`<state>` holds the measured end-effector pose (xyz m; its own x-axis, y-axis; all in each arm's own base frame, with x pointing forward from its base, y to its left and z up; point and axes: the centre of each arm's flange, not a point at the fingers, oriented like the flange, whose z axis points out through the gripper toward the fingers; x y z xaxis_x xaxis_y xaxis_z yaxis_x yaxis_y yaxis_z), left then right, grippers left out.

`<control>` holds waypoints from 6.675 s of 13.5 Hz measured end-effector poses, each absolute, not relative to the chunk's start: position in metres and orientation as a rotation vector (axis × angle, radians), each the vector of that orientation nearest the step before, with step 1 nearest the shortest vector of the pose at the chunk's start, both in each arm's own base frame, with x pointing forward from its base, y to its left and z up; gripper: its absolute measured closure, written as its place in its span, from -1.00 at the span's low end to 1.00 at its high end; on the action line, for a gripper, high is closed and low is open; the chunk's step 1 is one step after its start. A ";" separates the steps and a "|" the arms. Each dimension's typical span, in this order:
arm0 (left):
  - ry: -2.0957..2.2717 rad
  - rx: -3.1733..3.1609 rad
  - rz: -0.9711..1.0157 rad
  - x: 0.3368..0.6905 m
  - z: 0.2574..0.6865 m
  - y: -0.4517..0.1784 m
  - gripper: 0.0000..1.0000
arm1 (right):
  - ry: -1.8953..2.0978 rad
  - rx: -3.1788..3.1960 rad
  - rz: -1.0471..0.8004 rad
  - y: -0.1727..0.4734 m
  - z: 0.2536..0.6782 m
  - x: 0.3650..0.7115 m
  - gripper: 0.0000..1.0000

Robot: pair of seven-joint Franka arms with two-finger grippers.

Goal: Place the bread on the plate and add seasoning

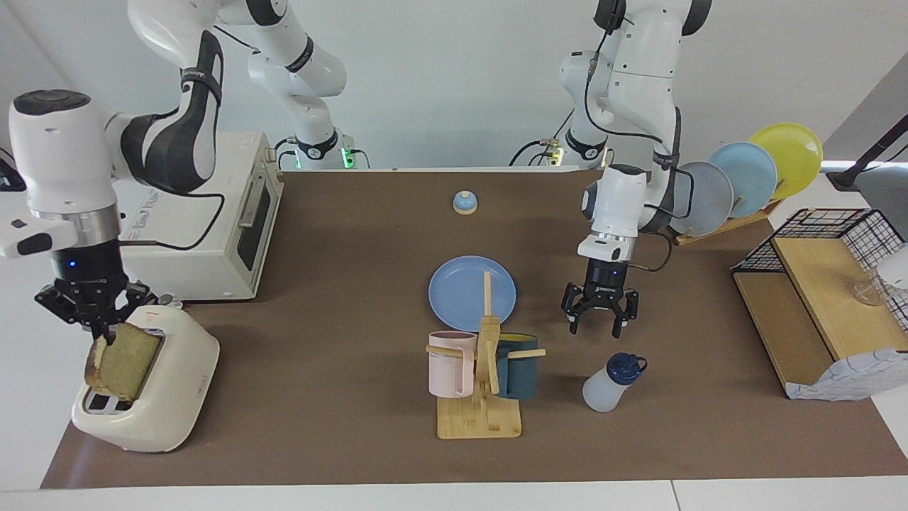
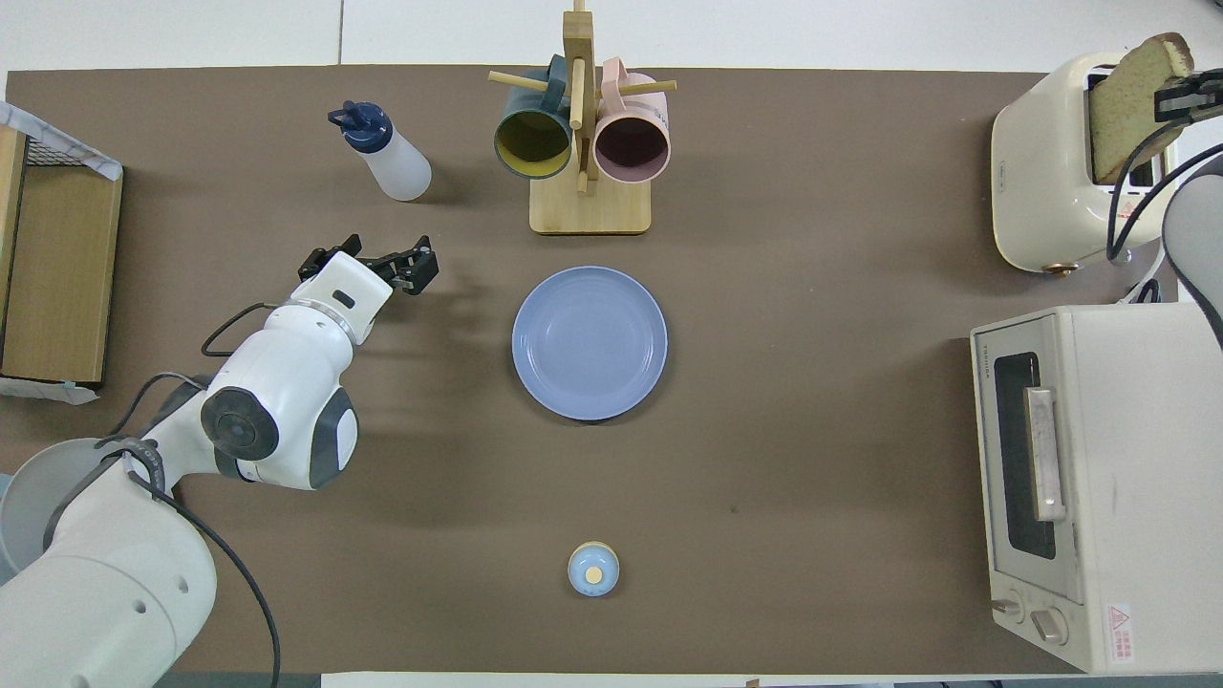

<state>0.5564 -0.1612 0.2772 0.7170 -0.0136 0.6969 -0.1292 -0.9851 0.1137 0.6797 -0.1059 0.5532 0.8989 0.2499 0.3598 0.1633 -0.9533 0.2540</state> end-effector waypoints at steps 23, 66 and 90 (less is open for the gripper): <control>-0.033 2.792 1.374 0.631 0.289 -0.202 -1.00 | -0.034 3.394 0.541 0.367 0.468 0.487 0.86; -0.876 2.860 0.650 0.597 0.461 -0.127 0.11 | -0.149 3.364 0.566 0.320 0.420 0.508 -1.00; -1.755 2.197 0.143 0.499 0.493 -0.144 0.11 | -0.400 3.623 -0.051 0.385 0.607 0.486 -0.47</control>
<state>0.4990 -0.1439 0.4928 0.2380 -0.9309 0.2770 -0.9635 -0.1904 0.1881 0.4857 0.3851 0.6075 0.9770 -0.1979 -0.0789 -0.2113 -0.8530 -0.4772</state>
